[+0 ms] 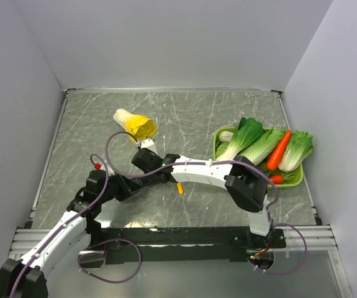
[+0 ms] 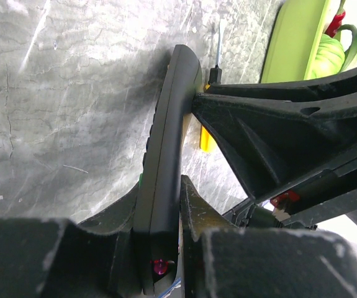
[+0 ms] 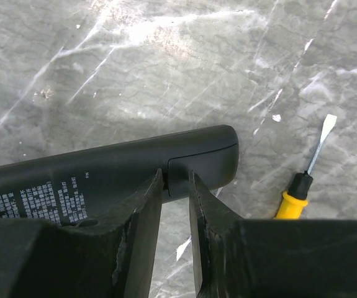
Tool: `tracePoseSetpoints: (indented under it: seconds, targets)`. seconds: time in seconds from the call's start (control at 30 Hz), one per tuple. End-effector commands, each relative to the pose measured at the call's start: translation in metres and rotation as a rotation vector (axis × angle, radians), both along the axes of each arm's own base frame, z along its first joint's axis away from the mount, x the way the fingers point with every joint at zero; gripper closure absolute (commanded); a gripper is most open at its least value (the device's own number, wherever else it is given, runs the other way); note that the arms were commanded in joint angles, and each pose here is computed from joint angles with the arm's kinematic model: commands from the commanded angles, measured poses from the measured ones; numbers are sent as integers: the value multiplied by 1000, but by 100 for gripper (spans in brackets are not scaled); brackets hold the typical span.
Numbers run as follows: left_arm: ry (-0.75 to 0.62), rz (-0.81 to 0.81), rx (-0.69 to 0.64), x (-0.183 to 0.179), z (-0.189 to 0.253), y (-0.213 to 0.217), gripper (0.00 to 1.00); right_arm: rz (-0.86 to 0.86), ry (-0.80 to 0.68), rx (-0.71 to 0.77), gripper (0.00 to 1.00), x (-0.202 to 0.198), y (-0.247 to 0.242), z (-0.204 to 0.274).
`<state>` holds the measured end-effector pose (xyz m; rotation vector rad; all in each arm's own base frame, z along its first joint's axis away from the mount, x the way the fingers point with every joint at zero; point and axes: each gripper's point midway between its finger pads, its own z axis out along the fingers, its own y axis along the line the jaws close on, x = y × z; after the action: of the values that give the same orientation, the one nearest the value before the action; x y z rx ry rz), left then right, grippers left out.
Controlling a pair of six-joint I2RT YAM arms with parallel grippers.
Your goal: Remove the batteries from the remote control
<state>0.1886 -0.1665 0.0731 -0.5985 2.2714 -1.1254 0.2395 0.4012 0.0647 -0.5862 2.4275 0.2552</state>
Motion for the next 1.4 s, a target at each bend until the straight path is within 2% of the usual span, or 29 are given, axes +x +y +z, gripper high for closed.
tracePoseSetpoints:
  seconds: [0.0, 0.23, 0.5, 1.37]
  targets:
    - [0, -37, 6, -5, 1, -3, 99, 54, 128, -195, 68, -39, -19, -57]
    - [-8, -34, 13, -4, 5, -2, 99, 60, 98, -213, 69, -38, -14, -54]
    - [-13, -32, 11, -4, 7, -2, 99, 52, 59, -272, 77, -36, -11, -54]
    - [-5, -43, 13, -5, 6, -3, 99, 8, -18, -398, 79, -26, -27, -51]
